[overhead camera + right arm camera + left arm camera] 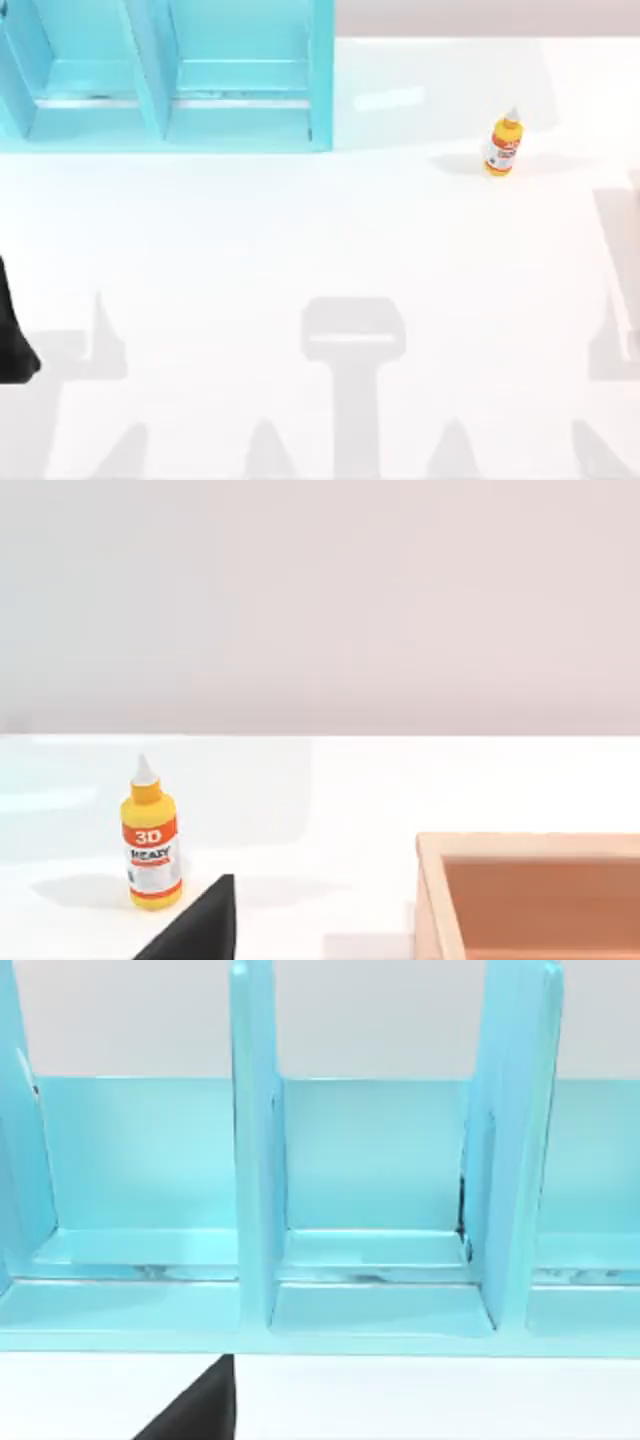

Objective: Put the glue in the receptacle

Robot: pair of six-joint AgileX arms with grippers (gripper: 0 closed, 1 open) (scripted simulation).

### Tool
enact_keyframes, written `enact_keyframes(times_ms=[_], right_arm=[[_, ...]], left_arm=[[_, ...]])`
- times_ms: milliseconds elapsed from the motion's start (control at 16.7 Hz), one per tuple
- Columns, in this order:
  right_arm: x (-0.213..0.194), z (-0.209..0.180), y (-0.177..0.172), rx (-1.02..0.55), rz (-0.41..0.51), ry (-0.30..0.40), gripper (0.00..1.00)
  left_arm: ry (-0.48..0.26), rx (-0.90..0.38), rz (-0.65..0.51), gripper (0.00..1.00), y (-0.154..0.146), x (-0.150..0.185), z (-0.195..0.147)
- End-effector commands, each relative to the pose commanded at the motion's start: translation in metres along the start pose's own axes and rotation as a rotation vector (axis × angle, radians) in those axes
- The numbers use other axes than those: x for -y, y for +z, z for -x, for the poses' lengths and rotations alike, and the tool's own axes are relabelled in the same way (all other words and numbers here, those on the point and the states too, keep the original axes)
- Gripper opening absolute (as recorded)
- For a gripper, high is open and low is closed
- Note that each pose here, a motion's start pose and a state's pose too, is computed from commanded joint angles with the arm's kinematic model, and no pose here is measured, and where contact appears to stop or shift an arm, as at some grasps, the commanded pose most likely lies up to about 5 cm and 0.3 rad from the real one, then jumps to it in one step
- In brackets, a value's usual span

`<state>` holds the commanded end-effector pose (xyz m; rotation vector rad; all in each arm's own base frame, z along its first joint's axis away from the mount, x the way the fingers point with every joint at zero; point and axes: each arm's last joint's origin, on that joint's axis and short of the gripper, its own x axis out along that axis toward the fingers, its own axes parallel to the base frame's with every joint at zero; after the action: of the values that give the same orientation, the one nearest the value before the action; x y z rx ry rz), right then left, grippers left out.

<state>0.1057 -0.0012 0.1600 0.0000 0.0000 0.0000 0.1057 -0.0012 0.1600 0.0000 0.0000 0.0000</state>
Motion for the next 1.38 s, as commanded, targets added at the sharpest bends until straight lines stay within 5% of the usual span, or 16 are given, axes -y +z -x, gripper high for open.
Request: enact_keyframes(times_ms=[840, 1380], right_arm=[[-0.025, -0.052, 0.017, -0.119, -0.145, -0.029, 1.0], [-0.097, -0.132, -0.041, -0.252, -0.02, 0.024, 1.0]], left_arm=[[0.0, 0.0, 0.0, 1.0, 0.0, 0.0, 0.0], [0.0, 0.0, 0.0, 1.0, 0.0, 0.0, 0.0]])
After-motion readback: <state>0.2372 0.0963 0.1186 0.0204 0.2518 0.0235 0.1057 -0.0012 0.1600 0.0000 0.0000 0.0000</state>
